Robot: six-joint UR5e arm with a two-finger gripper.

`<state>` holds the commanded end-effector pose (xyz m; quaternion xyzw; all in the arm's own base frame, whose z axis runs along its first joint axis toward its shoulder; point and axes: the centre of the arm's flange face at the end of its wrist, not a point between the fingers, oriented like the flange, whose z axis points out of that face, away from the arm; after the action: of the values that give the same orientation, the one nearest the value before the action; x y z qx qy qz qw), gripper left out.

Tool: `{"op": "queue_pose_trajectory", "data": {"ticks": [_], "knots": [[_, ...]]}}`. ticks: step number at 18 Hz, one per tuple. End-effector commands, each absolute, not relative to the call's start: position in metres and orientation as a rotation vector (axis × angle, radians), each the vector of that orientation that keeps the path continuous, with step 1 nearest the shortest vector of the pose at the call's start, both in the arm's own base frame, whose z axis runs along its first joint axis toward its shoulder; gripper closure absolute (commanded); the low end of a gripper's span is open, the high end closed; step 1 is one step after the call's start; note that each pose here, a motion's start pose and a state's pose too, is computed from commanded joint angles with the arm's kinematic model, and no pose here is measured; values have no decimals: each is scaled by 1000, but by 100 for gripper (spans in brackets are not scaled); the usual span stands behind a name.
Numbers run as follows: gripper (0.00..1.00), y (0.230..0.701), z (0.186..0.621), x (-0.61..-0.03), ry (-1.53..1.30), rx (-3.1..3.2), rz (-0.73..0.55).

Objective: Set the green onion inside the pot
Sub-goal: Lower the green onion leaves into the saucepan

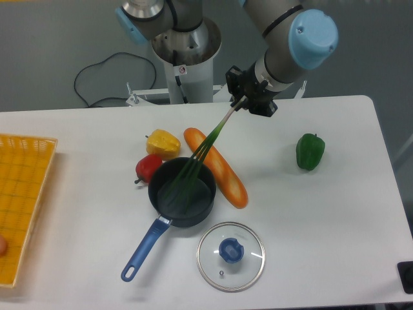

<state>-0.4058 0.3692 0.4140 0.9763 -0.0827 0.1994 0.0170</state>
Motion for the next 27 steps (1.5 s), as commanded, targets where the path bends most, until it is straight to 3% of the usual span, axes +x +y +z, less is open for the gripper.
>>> {"op": "queue_pose_trajectory", "data": {"ticks": [27], "knots": [[84, 391, 379, -410, -240, 3052, 548]]}}
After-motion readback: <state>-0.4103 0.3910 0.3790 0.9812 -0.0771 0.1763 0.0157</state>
